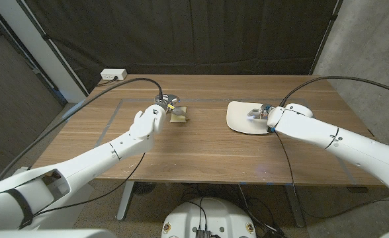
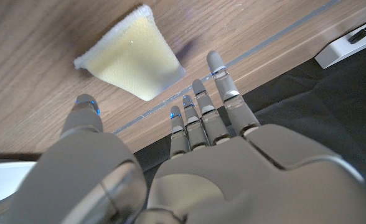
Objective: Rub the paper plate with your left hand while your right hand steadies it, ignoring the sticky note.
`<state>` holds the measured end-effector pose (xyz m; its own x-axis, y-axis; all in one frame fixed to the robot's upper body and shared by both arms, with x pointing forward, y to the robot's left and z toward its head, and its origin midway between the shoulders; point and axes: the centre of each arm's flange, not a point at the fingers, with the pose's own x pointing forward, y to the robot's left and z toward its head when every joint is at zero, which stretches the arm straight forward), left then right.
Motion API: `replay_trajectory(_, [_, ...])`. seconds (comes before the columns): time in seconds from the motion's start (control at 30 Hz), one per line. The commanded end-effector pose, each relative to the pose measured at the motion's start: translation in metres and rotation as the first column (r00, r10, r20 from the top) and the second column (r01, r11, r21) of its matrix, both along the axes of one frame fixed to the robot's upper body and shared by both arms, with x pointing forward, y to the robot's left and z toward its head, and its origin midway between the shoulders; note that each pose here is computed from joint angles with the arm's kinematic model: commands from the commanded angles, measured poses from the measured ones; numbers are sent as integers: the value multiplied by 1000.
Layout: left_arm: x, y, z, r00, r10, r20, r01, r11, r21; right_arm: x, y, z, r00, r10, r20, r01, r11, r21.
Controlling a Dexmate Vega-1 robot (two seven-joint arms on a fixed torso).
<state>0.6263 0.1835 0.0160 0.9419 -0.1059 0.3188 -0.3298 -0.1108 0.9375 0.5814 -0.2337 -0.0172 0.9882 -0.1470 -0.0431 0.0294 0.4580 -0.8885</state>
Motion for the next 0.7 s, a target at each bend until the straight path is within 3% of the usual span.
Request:
replay_trajectory(0.03, [7,-5,-10,999,-7,-31,8,1000,5,1,-1,-1,1000,8,1,-8,1000,5])
replay_trajectory(0.7, [19,-13,-22,999,18,-31,-16,998,63,1,-1,-2,1000,15,11,-15,1000,16])
